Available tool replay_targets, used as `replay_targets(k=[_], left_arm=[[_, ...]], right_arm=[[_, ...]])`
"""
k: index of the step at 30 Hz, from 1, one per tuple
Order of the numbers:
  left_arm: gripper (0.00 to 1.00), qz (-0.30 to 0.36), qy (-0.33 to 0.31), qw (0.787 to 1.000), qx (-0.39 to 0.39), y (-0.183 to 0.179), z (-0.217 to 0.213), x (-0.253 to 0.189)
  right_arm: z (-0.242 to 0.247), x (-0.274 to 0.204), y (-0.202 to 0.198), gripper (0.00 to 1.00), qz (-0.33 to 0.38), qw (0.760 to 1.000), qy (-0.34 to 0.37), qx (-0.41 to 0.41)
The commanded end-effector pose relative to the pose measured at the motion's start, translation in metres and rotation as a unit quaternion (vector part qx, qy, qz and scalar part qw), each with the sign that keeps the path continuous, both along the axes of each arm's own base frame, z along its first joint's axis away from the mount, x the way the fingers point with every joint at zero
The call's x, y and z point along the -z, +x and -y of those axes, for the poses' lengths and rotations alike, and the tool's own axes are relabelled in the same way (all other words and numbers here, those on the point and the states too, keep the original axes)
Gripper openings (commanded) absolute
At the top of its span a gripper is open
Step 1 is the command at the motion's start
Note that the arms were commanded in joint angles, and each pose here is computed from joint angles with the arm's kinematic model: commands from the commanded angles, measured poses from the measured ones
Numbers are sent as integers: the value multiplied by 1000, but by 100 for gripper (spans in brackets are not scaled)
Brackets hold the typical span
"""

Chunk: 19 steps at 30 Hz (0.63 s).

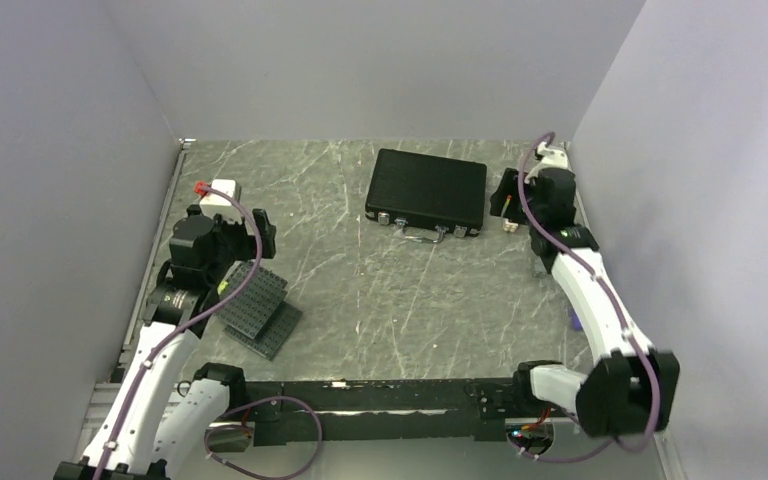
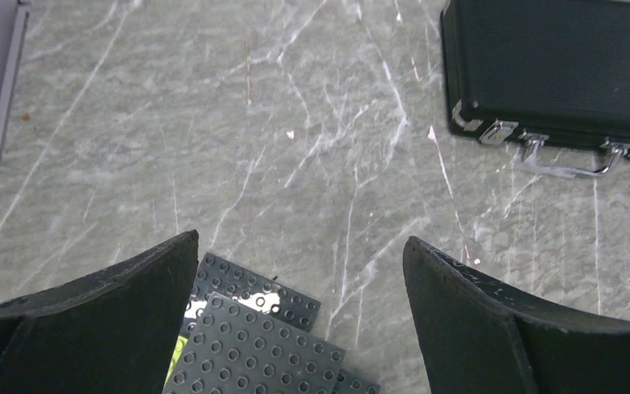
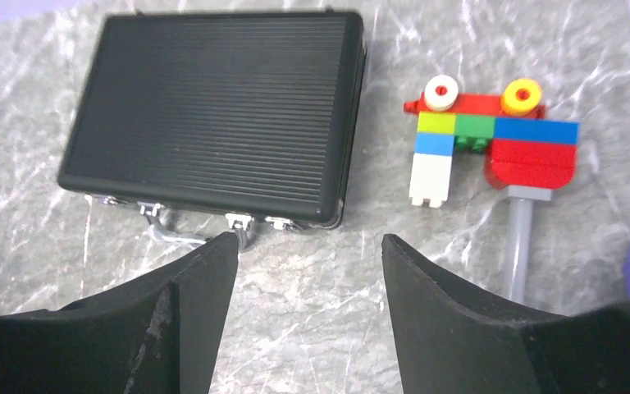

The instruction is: Pack up texas hold em set

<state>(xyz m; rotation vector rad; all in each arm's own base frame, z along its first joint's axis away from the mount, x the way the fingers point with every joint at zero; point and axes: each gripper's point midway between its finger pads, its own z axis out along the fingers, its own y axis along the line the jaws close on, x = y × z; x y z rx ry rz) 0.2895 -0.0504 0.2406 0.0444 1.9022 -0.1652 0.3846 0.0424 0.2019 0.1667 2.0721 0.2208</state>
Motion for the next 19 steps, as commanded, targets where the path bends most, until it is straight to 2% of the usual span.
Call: replay_targets(k=[1,7,19], left_arm=[[98,85,-12,996,15,-2,3,-38],[98,127,-13,992,-1,-13,-5,-54],[98,141,-16,990,-24,-16,-13,-60]], right_arm=[[21,-42,-28,69,83,995,-35,37],[41,-69,-61,70,170,981,-51,81],[43,-70,-64,71,172,980,-54,84]])
